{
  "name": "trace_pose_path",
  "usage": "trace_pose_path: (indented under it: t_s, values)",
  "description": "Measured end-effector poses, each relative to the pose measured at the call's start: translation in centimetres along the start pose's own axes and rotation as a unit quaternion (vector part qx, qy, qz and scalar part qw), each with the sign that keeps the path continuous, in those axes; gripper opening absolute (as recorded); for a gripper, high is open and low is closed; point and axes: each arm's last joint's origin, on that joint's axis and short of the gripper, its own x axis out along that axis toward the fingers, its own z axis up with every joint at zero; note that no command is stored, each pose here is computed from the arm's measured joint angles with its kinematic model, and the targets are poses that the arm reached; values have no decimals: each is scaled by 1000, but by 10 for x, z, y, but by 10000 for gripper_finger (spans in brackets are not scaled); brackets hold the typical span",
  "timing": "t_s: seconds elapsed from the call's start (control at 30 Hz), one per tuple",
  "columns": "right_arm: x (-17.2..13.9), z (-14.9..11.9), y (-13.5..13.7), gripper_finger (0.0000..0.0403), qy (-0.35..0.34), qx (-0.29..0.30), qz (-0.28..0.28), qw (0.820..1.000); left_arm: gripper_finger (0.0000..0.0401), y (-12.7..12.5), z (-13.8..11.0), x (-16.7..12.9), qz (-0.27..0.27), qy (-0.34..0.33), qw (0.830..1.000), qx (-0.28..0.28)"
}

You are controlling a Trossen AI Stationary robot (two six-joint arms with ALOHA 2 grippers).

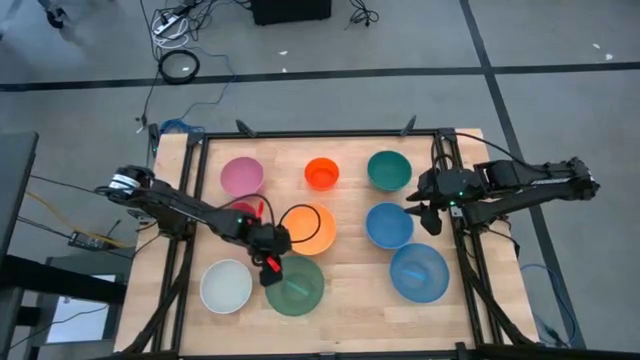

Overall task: Nest bowls inside each other
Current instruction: Stack the green bowl into the light blue bowl

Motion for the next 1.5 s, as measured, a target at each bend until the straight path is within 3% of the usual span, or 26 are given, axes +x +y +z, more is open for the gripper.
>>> trace_pose_path:
  t_s: [0.17,0.33,0.63,0.83,1.17,1.33,1.5]
  values:
    - [0,0,0,175,-3,-1,-6,1000,119,0,0,0,-3,-2,1000,3]
    - [0,0,0,175,-3,-2,-6,1000,16,0,-1,0,-6,8,1000,26]
    - [0,0,0,175,-4,-4,-7,1000,7,-1,1,0,-4,-10,999,41]
    - [0,0,0,175,-6,-6,-11,1000,7,-10,13,-5,-40,-76,994,64]
    - [0,0,0,175,-7,-10,-14,1000,7,-24,56,-45,15,-204,961,187]
    - [0,1,-1,175,-13,-11,-22,1000,7,-32,90,-79,42,-292,926,235]
    - [0,4,-2,175,-39,-26,-58,997,6,-34,120,-99,62,-336,901,266]
